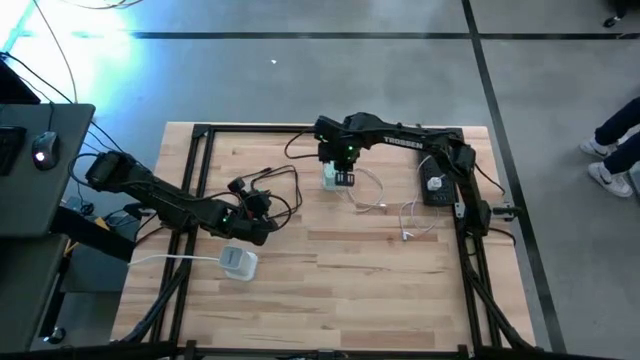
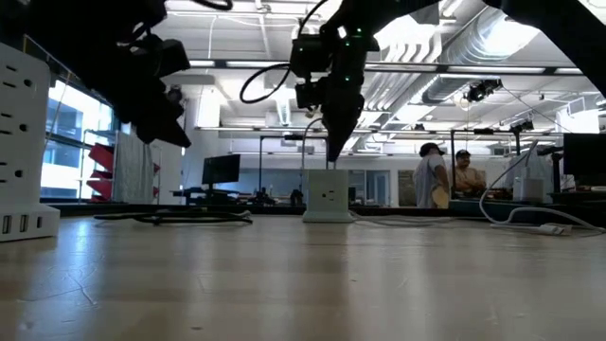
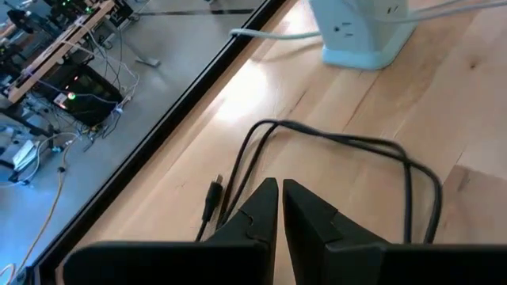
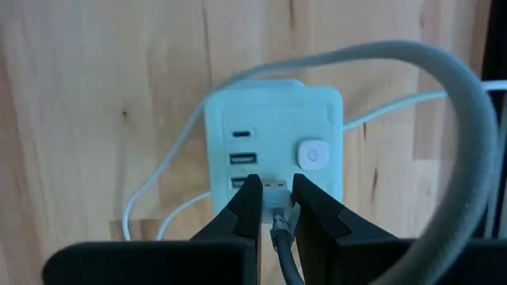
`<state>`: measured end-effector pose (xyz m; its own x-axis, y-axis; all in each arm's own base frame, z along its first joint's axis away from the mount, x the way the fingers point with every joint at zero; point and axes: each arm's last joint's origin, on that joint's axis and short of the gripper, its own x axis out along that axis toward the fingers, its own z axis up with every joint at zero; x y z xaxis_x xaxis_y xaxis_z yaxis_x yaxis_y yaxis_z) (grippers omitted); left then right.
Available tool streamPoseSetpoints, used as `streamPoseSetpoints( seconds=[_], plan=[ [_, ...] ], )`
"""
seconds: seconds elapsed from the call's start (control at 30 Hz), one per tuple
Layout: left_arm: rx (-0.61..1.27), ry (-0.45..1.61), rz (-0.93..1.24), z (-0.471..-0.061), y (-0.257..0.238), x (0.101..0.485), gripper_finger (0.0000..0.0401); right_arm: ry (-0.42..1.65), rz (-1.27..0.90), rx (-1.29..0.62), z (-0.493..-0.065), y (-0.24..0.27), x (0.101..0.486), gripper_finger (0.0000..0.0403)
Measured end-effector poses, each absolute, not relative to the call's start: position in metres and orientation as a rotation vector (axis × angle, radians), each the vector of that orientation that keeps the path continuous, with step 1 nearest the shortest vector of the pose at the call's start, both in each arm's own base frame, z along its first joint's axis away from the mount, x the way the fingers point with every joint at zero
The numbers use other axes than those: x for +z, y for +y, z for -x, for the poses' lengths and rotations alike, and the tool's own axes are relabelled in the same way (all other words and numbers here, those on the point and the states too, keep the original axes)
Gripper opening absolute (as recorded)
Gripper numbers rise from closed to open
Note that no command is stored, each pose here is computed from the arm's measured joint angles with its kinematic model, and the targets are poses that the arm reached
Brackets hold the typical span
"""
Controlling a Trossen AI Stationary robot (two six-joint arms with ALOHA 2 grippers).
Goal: Insert USB
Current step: Insert the white charger cable into the light green outlet extension
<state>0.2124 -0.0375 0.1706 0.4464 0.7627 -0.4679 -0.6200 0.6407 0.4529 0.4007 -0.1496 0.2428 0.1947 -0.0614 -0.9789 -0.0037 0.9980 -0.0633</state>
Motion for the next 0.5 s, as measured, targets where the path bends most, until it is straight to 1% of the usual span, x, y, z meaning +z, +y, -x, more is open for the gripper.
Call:
streamPoseSetpoints(
  seconds=[0.5],
  plan=[
    [0.87, 0.681, -0.211, -0.2129, -0.0376, 0.1705, 0.0001, 1.375, 0.004, -0.017, -0.4001, -0.1468, 0.2423, 0.0023]
  ],
)
